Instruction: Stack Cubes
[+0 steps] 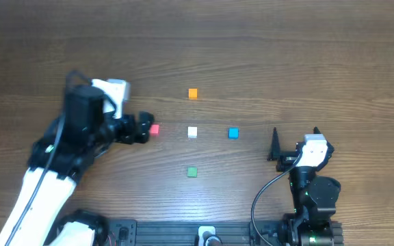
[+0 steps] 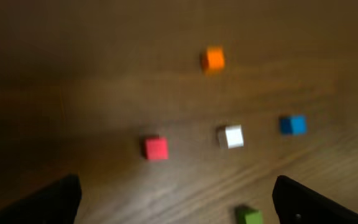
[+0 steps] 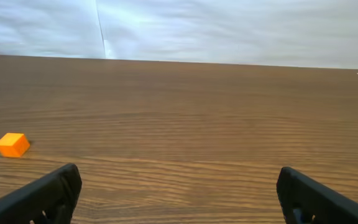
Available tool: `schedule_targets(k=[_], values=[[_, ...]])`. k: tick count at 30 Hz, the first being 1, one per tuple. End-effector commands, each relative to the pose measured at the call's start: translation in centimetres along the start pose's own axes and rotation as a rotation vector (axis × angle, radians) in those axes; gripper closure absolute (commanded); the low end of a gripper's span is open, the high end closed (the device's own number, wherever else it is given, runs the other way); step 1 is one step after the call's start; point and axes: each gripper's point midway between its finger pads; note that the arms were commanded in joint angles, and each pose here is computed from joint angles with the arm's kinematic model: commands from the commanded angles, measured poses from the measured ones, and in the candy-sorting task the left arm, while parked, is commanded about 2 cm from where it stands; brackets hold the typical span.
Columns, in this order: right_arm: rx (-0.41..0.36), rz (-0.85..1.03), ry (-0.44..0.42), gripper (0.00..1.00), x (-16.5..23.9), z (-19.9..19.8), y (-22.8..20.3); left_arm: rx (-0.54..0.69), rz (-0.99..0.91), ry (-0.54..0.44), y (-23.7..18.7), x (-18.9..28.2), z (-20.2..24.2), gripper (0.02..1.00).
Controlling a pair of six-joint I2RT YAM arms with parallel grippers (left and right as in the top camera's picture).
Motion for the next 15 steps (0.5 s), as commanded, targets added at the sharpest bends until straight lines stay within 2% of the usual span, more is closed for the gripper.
schedule_targets(k=[1,6,9,11,15], values=[[0.003,0.000,0.005,0.007,0.0,0.1,-0.2,0.058,0.160,0.095,-2.3,-4.5,-0.2,0.020],[0.003,0.000,0.005,0.007,0.0,0.1,-0.2,0.040,0.276,0.146,-4.6,-8.8,-0.4,0.020],[0.003,0.000,0.005,0.007,0.0,0.1,-0.2,0.068,0.322,0.214,-5.8,-10.2,0.7,0.020],[0.003,0.000,0.005,0.007,0.0,0.1,-0.2,0.085,0.337,0.295,-6.4,-11.0,2.0,0.020],[0.003,0.000,0.005,0.007,0.0,0.1,-0.2,0.077,0.331,0.336,-6.6,-12.0,2.3,0.031]])
Point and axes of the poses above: each gripper's point midway between its finger pads, its own x axis back along the fingers, its own z axis along the line the jaws close on, y = z × x, and after that the axes turned 2 degrees about x, right-handed
